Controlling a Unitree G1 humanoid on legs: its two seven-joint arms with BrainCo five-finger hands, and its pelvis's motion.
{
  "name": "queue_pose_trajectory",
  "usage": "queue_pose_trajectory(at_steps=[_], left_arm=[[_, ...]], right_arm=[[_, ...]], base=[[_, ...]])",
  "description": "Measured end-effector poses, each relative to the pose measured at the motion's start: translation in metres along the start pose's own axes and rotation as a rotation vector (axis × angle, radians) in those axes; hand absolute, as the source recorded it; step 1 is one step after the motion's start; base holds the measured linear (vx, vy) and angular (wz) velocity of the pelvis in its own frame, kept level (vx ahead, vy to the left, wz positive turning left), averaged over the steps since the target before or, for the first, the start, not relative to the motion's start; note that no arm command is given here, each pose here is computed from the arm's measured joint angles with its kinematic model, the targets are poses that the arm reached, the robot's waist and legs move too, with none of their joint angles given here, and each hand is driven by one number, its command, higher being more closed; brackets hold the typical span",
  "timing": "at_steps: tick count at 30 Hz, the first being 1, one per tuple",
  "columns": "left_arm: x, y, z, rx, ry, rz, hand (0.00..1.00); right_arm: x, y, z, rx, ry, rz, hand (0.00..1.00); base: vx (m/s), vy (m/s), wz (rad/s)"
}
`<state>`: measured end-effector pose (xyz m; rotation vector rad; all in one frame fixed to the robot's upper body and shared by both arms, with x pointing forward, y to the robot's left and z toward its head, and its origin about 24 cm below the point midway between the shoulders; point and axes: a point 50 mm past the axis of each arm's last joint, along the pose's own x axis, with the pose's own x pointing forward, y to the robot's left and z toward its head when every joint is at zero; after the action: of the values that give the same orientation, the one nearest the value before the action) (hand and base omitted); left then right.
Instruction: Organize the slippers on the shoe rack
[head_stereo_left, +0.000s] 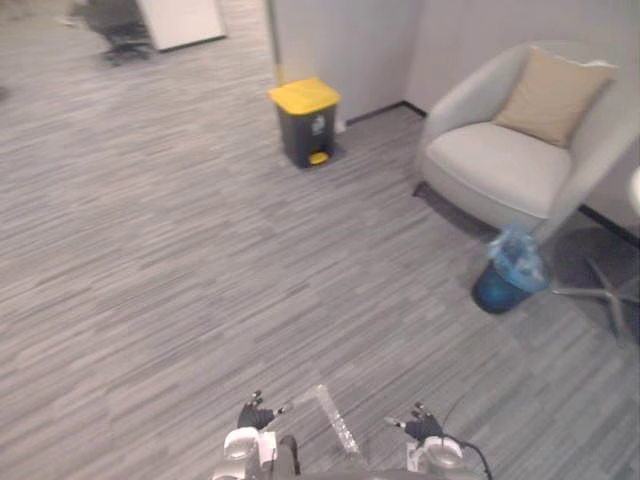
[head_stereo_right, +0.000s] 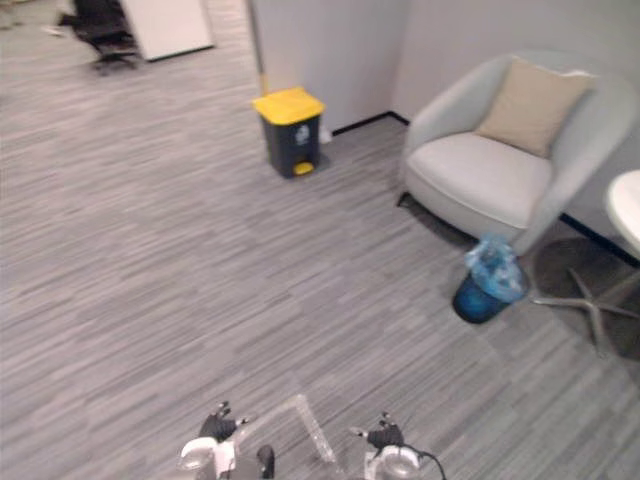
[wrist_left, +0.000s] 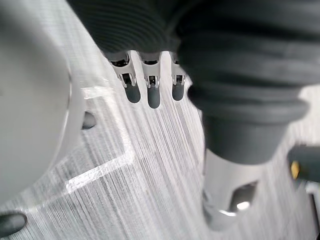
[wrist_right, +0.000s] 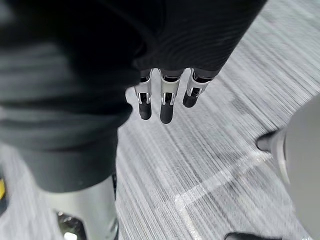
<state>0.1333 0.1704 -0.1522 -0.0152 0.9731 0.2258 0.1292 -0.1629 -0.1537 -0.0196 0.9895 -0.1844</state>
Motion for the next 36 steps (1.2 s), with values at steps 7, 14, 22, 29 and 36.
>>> queue_pose_trajectory(at_steps=[7,14,22,29,36], left_arm=[[0.000,0.008,-0.012,0.064,0.051,0.007,0.00],[-0.001,-0.007,-0.017,0.149,0.084,-0.057,0.00],[0.001,-0.001,-0.004,0.001,0.035,-0.004,0.00],[-0.001,-0.001,-0.006,0.046,0.024,-0.013,0.00],[-0.002,0.006,-0.014,0.077,0.053,-0.004,0.00]], right_arm=[[0.001,0.007,0.006,-0.034,-0.020,0.024,0.00],[0.004,-0.023,0.001,-0.080,0.012,-0.044,0.00],[0.002,-0.034,-0.003,-0.052,0.013,-0.082,0.00],[0.000,-0.033,-0.009,-0.018,0.030,-0.084,0.00],[-0.003,-0.034,-0.019,0.015,0.061,-0.096,0.00]], base=[[0.13,0.117,-1.07],[0.08,-0.080,-0.81],[0.03,-0.006,-0.76],[0.06,0.221,-1.02],[0.15,0.096,-0.45]])
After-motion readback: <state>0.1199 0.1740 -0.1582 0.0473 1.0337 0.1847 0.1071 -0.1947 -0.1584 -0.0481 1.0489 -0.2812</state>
